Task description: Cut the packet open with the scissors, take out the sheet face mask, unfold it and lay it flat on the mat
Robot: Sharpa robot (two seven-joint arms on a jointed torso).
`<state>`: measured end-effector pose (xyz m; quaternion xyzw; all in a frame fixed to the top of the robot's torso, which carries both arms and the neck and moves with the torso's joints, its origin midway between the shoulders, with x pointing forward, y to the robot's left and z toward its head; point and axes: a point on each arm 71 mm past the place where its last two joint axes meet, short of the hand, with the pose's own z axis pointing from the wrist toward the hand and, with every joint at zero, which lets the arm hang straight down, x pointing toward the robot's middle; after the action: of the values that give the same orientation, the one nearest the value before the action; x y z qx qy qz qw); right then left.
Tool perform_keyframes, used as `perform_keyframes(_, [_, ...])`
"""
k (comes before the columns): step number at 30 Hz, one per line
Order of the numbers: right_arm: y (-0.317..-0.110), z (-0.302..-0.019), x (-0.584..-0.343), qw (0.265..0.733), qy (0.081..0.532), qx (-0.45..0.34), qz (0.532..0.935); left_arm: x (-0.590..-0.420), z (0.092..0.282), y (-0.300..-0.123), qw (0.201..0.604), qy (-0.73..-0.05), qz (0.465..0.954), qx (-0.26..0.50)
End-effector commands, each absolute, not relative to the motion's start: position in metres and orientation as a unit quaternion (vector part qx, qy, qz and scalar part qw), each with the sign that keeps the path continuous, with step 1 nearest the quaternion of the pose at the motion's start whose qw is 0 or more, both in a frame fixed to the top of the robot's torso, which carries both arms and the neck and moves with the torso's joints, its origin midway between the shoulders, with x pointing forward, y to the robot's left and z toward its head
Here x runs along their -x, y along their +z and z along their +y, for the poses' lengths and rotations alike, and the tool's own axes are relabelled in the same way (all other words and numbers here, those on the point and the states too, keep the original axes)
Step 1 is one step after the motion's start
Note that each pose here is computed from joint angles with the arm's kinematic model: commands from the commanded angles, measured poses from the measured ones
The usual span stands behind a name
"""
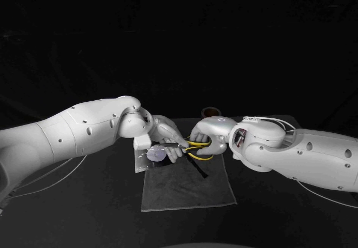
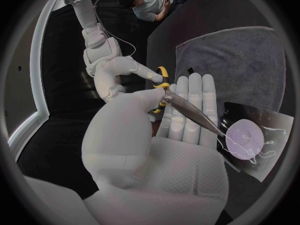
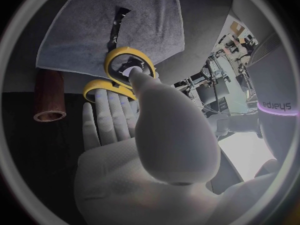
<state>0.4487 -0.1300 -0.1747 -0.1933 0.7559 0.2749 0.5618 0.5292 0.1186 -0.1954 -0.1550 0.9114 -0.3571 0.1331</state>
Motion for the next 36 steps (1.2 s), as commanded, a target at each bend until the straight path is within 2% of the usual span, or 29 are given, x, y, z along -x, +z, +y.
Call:
perform_keyframes(1, [-0.1718, -0.1250, -0.4480, 0.567, 0.275, 0.211, 0.747, -0.5276, 0.1157, -0.1955, 0.129, -0.359, 0.911, 0.154])
perform_keyframes(20, [-0.1726, -0.1230, -0.4514, 0.580, 0.250, 0.236, 0.739, -0.5250, 0.1139, -0.1941, 0.108, -0.380, 0.903, 0.169])
perform_keyframes(36, [-0.1717, -0.1269, -0.4520, 0.588, 0.246, 0.238, 0.733, -0.5298, 0.1216, -0.1920, 0.127, -0.395, 0.886, 0.208])
